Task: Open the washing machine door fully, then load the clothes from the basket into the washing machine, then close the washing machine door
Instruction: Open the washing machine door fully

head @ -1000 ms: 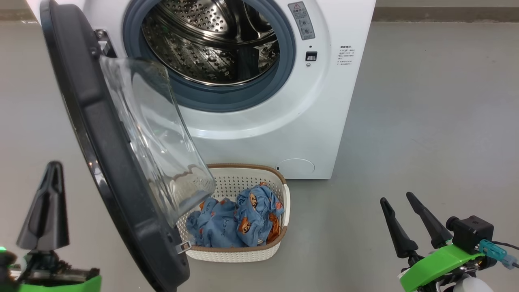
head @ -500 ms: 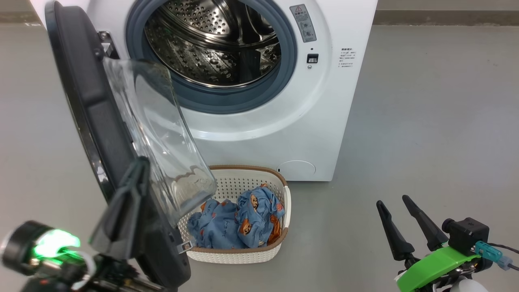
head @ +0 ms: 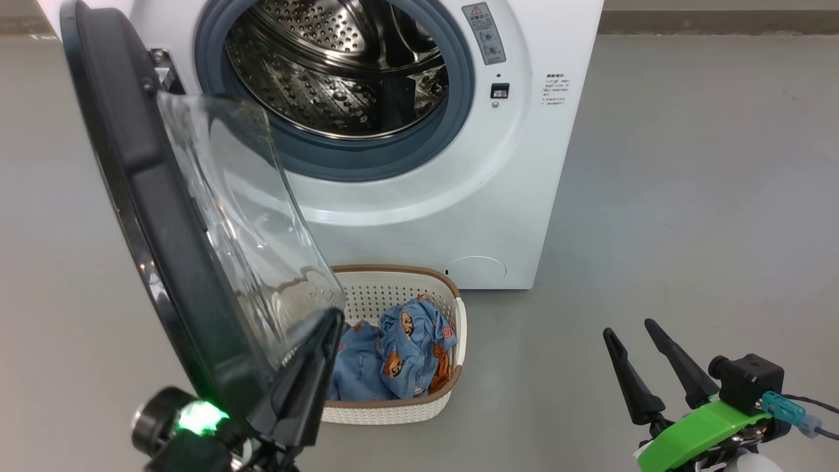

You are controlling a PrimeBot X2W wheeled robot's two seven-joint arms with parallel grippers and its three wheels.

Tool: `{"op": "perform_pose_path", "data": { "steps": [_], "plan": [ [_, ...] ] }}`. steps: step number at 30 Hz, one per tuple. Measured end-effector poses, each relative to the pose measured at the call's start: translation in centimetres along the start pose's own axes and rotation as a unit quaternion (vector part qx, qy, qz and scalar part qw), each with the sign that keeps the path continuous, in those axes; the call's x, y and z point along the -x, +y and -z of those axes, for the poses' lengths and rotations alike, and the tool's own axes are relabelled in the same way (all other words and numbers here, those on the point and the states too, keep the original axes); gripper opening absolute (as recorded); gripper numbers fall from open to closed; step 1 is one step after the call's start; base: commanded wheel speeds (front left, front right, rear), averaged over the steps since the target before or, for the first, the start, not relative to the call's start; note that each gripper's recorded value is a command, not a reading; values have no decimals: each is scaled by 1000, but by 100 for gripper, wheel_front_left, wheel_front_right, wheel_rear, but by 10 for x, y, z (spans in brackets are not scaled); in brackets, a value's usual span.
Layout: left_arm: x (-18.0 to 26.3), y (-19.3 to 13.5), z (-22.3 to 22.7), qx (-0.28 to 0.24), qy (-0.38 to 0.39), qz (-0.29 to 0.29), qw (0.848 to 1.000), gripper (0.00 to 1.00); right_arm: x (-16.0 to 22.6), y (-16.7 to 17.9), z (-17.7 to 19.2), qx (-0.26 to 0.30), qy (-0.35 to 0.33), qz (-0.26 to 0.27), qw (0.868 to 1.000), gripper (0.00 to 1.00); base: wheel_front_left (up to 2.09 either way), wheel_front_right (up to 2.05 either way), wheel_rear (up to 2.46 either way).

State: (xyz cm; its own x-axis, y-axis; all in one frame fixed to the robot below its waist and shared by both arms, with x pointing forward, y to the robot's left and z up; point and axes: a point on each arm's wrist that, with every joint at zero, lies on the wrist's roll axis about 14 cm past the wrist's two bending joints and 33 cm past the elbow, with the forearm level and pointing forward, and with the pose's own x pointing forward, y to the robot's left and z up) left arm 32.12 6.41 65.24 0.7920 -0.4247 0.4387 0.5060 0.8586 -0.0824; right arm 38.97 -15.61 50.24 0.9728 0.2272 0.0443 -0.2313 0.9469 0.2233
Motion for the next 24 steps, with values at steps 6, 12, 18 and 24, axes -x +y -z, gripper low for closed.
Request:
{"op": "perform_pose_path", "data": {
  "steps": [6,12,18,24],
  "plan": [
    [13,0,42,33,59,-16,998,0,1,-2,2,0,3,3,1000,100,0,0,0],
    [22,2,65,52,89,-30,994,0,2,-1,2,1,4,2,1000,100,0,0,0],
    [32,15,82,69,110,-58,990,0,1,1,3,-2,5,-2,1000,100,0,0,0],
    [40,27,93,75,123,-81,986,0,0,4,4,-1,8,-7,1000,100,0,0,0]
  ]
}}
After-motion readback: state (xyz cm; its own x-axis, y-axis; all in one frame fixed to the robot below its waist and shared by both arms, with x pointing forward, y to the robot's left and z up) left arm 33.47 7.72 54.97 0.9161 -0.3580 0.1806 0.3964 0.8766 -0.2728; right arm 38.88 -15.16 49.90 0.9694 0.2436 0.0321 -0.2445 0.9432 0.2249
